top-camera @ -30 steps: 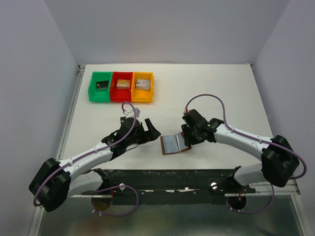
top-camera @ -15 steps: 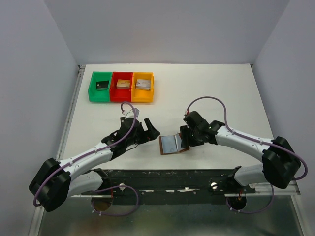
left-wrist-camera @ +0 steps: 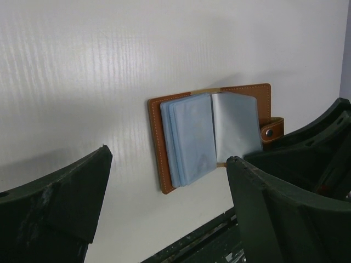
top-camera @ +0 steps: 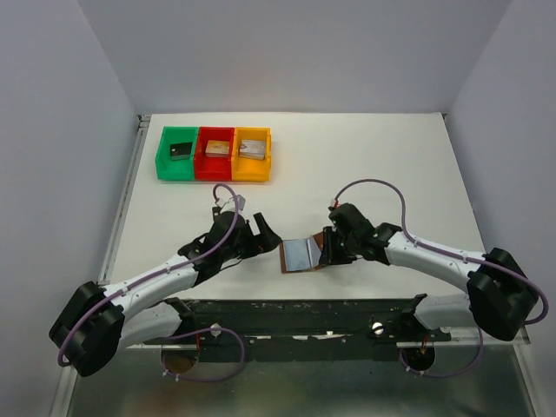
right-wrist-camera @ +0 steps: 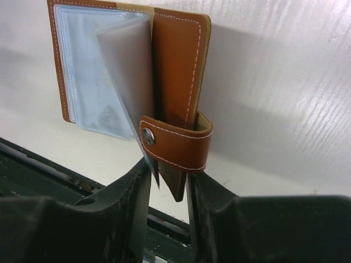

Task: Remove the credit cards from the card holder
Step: Remove the credit card from the card holder.

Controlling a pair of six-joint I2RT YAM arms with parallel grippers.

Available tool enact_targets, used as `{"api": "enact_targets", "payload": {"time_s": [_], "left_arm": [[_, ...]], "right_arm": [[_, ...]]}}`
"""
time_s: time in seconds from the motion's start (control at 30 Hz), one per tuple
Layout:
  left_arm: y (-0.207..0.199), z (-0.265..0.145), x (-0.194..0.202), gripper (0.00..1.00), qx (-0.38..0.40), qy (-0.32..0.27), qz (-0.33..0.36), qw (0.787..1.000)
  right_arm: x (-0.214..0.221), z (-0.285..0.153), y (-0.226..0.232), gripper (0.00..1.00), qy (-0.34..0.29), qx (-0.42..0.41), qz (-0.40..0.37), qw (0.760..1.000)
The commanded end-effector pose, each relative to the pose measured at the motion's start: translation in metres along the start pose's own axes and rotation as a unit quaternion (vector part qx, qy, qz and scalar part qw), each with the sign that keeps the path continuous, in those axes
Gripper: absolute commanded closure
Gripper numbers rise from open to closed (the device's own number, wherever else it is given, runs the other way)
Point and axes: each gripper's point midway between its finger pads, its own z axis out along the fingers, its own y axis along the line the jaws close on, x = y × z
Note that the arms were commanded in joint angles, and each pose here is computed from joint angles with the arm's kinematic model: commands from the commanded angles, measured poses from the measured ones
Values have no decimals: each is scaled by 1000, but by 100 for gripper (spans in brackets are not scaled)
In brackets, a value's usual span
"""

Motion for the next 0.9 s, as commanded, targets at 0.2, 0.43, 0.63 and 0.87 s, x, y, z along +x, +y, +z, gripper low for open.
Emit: {"api": "enact_targets", "payload": {"time_s": [0.2,0.43,0.63,0.87], "left_arm": [[-28,-9,7,1,88,10,17,996],[-32,-6,19,2,117,33,15,992],[-35,3,37,13,129,82,15,988],[-50,8,44,20,148,104,36,983]], "right_arm": [[-5,-4,14,100,-31,-49,15,998],[-2,-9,19,100,-44,-77,40,995],[5,-6,20,100,-47,-95,74,992],[11,-1,19,100,-37,-96,81,991]]}}
